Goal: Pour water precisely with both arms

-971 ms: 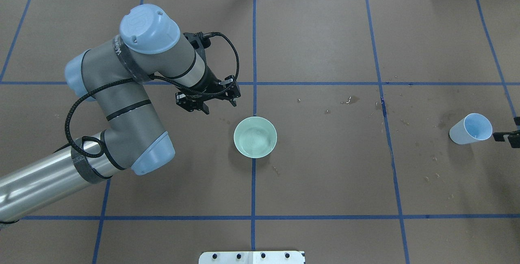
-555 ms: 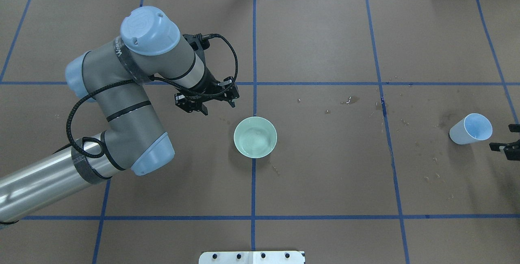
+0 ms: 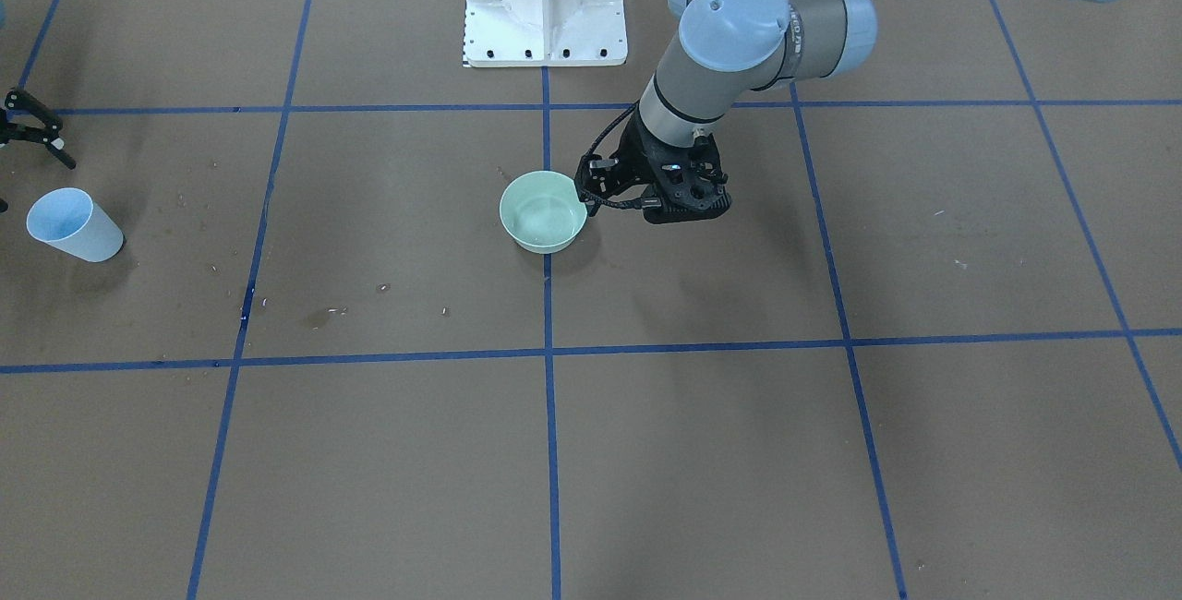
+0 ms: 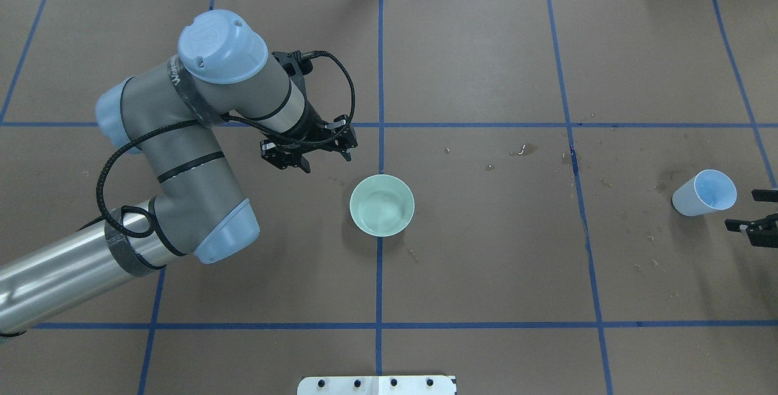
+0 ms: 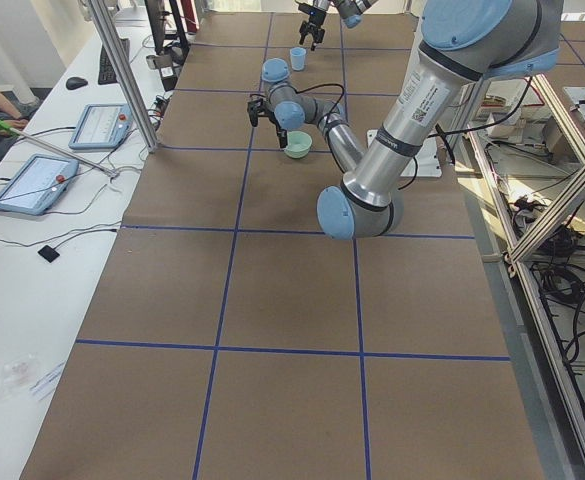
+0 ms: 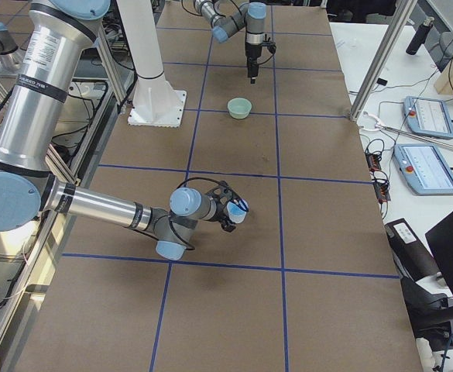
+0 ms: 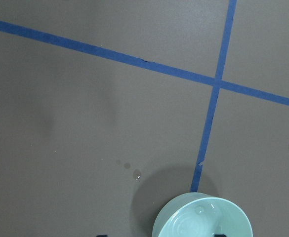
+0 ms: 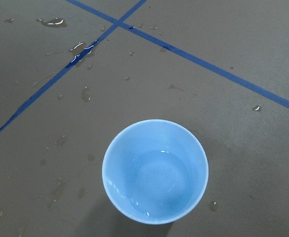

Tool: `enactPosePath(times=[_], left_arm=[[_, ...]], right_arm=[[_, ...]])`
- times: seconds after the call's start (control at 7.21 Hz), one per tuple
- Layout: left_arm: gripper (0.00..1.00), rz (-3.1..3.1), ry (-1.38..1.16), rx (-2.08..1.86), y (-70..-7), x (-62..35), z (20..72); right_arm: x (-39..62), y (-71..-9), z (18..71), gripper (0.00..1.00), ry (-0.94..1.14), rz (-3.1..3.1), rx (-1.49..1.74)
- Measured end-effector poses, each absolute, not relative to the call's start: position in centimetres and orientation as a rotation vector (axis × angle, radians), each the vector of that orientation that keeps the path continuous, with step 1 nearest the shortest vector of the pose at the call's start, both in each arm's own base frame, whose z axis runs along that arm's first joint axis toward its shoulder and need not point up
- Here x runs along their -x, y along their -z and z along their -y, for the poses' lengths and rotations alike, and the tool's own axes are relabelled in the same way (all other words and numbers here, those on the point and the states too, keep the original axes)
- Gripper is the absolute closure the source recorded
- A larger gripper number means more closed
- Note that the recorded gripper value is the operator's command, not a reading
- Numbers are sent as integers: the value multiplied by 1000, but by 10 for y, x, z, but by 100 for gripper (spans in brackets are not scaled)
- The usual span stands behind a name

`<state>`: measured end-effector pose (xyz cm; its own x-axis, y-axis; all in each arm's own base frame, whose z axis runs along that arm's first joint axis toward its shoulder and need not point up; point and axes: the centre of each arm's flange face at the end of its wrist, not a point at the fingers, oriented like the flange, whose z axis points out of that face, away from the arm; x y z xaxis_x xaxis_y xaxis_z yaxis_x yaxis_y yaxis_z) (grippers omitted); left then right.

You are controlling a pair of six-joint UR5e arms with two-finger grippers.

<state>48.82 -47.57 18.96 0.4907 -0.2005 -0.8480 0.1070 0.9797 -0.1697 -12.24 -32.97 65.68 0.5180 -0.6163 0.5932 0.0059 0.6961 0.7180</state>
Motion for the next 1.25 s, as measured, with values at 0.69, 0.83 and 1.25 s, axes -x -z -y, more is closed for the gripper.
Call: enactPosePath(times=[0.69, 0.83, 1.25], left_arm=[[22, -1033, 188, 103, -197, -488, 475], [22, -1033, 188, 102, -197, -488, 475], [22, -1034, 189, 101, -196, -487, 476]], right_arm=[[151, -665, 342, 2, 421, 947, -739], [155, -668, 348, 2, 415, 948, -735], [168, -671, 364, 2, 404, 945, -746]])
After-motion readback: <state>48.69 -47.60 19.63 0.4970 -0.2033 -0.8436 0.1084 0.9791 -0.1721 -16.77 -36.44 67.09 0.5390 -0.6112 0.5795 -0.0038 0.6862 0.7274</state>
